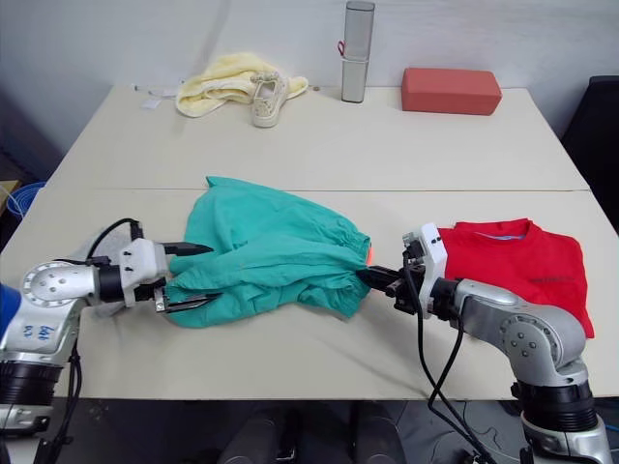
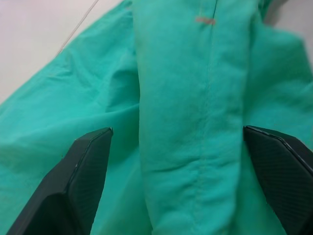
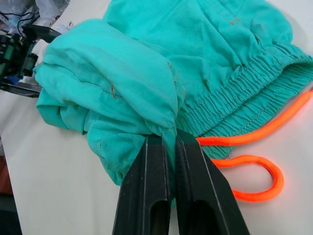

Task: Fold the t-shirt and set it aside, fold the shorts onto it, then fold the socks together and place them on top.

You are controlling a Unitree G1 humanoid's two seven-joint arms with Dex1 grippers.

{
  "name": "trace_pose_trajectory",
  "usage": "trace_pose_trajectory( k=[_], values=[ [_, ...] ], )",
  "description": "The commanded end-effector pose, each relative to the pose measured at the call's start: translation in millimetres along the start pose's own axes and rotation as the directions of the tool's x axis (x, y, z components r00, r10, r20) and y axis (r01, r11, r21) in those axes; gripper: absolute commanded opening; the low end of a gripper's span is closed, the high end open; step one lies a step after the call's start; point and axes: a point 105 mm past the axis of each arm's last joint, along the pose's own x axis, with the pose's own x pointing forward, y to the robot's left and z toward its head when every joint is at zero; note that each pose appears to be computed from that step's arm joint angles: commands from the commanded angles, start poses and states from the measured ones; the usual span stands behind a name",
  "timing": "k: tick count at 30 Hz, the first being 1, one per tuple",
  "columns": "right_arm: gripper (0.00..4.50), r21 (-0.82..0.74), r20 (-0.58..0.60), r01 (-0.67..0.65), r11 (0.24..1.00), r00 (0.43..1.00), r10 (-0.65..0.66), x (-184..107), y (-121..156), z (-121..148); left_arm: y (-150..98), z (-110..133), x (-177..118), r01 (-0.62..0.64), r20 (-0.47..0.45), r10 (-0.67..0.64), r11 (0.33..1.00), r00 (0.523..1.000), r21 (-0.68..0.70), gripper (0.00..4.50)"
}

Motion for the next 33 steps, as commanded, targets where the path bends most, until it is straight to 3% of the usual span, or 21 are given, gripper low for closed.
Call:
trace_pose_trajectory(
  k=[1, 6, 9, 11, 14, 18, 20, 23, 25, 29, 31, 33],
  values=[
    [0.00, -0.051, 0.033, -0.017, 0.999, 0.999, 0.019, -4, 6, 9, 12, 2, -1, -0.046, 0.008, 0.046, 0.998, 0.999, 0.051, 4.06],
    [0.00, -0.096, 0.055, -0.038, 0.995, 0.998, 0.043, -8, 8, 12, 18, 10, 4, -0.052, 0.074, 0.049, 0.998, 0.996, 0.042, 2.55],
    [0.00, -0.207, 0.062, -0.079, 0.975, 0.994, 0.093, -15, 14, 16, 15, 17, -1, -0.022, 0.120, 0.023, 1.000, 0.992, -0.007, 1.58],
    [0.00, -0.332, 0.062, -0.106, 0.937, 0.989, 0.134, -21, 18, 19, 15, 21, -8, -0.011, 0.149, 0.017, 0.999, 0.989, -0.043, 0.93],
    [0.00, -0.575, 0.059, -0.132, 0.807, 0.978, 0.202, -33, 22, 23, 13, 37, -21, 0.021, 0.244, 0.010, 0.992, 0.970, -0.124, 0.04],
    [0.00, -0.723, 0.045, -0.141, 0.676, 0.967, 0.250, -54, 20, 19, -5, 50, -39, 0.119, 0.278, -0.072, 0.981, 0.958, -0.155, 0.04],
    [0.00, -0.771, -0.019, -0.177, 0.612, 0.966, 0.256, -63, 18, 10, -16, 50, -45, 0.160, 0.255, -0.116, 0.974, 0.960, -0.159, 0.04],
    [0.00, -0.795, -0.050, -0.200, 0.573, 0.963, 0.266, -76, 15, 2, -39, 44, -53, 0.238, 0.209, -0.201, 0.957, 0.957, -0.166, 0.04],
    [0.00, -0.814, -0.154, -0.283, 0.507, 0.947, 0.282, -84, 16, -16, -64, 39, -56, 0.315, 0.171, -0.289, 0.937, 0.942, -0.152, 0.04],
    [0.00, -0.773, -0.256, -0.391, 0.500, 0.913, 0.318, -88, 26, -43, -104, 29, -57, 0.391, 0.138, -0.369, 0.899, 0.919, -0.198, 0.04],
    [0.00, -0.736, -0.272, -0.422, 0.529, 0.901, 0.339, -86, 32, -52, -110, 27, -54, 0.377, 0.136, -0.354, 0.899, 0.925, -0.223, 0.04],
    [0.00, -0.726, -0.259, -0.414, 0.549, 0.905, 0.339, -78, 32, -51, -100, 29, -47, 0.318, 0.156, -0.286, 0.917, 0.945, -0.242, 0.04]
  ],
)
